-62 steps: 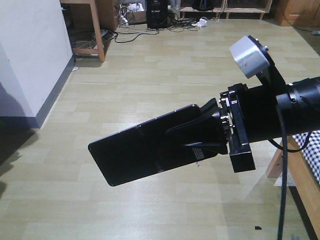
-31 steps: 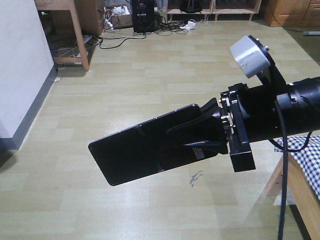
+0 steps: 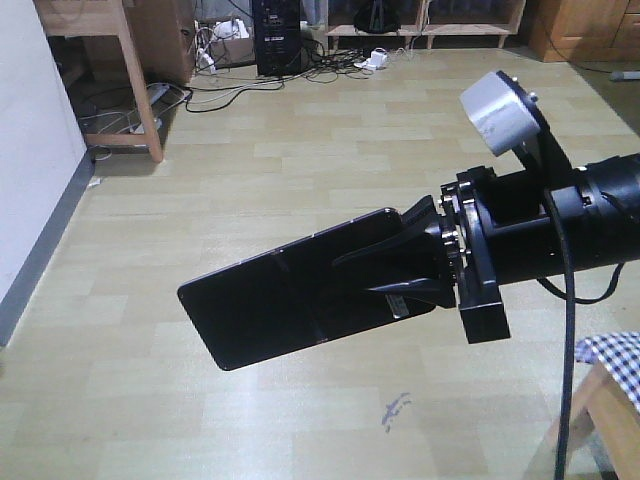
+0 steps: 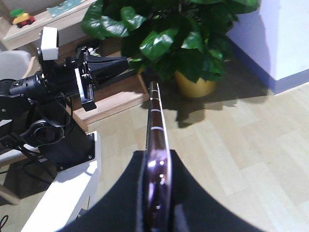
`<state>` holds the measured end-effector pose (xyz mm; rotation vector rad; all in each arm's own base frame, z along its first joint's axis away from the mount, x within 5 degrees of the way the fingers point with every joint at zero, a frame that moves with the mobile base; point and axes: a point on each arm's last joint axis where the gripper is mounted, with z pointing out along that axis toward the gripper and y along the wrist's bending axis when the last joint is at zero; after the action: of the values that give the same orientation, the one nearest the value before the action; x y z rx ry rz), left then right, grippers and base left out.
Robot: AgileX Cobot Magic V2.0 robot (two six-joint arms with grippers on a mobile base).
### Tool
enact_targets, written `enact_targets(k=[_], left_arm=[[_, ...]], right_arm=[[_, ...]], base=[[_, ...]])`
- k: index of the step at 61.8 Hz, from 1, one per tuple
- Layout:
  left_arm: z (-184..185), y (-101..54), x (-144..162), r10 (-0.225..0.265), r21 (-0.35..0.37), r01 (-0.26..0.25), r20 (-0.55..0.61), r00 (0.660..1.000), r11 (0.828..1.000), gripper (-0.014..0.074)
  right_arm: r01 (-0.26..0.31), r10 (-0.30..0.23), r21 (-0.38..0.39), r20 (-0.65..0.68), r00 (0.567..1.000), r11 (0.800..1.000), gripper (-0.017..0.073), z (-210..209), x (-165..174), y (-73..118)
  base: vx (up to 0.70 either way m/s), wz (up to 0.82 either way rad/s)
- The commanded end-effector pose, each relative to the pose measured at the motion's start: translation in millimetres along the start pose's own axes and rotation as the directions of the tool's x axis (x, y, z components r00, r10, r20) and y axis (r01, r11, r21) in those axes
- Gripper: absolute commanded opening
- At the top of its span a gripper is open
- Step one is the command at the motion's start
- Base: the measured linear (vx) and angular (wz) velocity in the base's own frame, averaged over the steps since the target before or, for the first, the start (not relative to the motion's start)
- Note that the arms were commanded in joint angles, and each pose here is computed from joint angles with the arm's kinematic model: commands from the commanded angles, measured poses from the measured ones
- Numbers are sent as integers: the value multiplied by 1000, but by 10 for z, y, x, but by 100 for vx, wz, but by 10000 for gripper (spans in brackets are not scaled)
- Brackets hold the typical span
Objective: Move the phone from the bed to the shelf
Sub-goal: 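Carry the phone in the right gripper while driving to the shelf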
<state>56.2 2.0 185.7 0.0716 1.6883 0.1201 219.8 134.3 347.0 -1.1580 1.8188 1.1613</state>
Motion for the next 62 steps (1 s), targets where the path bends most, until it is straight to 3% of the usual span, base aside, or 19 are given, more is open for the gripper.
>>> enact_targets(k=[1, 62], left_arm=[[-30, 16, -142, -14, -9, 15, 107, 994, 1000, 1], [-30, 16, -142, -14, -9, 15, 107, 994, 1000, 1]], right_arm=[[30, -23, -83, 84, 996, 996, -2, -80, -151, 175], [30, -23, -83, 84, 996, 996, -2, -80, -151, 175]], base=[[35, 0], [38, -2]])
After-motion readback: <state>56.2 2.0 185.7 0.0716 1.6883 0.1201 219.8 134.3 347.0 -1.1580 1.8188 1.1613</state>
